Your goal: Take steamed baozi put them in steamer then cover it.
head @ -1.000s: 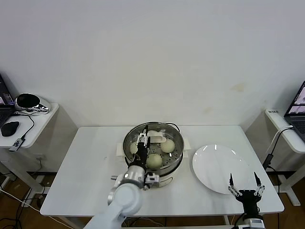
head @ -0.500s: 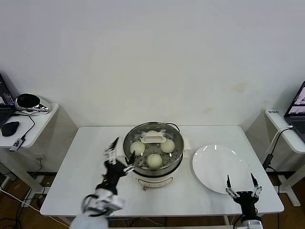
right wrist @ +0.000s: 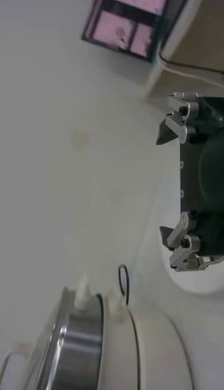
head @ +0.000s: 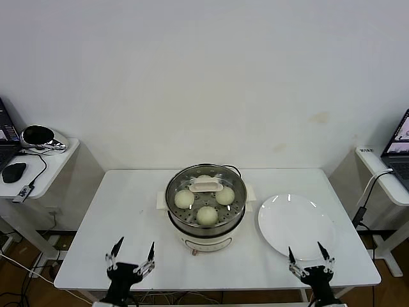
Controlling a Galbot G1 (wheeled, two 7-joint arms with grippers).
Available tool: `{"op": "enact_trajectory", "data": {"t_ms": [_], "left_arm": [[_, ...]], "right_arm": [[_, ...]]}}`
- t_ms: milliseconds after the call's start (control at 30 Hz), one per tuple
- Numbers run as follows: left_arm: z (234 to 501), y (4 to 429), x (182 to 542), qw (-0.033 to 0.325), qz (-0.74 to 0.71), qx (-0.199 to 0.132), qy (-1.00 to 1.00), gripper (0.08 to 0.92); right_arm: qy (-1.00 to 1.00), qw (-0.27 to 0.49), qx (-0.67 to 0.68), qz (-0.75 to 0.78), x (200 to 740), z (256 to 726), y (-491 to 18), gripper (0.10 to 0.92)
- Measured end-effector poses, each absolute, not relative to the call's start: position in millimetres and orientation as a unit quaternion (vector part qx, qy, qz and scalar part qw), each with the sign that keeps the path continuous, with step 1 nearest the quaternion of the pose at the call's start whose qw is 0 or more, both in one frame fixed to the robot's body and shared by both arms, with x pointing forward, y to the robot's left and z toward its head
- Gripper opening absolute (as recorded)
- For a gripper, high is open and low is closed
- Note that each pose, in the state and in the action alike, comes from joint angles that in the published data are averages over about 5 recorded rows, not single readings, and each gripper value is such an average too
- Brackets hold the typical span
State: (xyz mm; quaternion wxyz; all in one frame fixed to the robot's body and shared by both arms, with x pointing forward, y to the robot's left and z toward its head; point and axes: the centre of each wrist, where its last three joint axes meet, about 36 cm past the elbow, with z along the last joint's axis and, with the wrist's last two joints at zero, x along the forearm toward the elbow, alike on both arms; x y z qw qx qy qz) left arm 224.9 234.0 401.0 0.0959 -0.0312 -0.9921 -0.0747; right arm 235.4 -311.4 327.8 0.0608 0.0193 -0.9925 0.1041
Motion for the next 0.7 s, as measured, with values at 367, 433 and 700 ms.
{"op": "enact_trajectory", "data": {"t_ms": [367, 433, 700], "left_arm": [[382, 243, 196, 0.125, -0.027, -0.009, -0.992, 0.823], [381, 244, 194, 0.127, -0.024, -0.007, -0.992, 0.823], [375, 245, 187, 0.135, -0.015, -0.004, -0.991, 0.823]], "right_arm": [[-0.992, 0.081, 0.072, 0.062, 226, 334, -292, 0.823], [-0.992, 0.082, 0.078, 0.058, 225, 335, -290, 0.823], [-0.99, 0.089, 0.096, 0.047, 221, 338, -280, 0.823]]}}
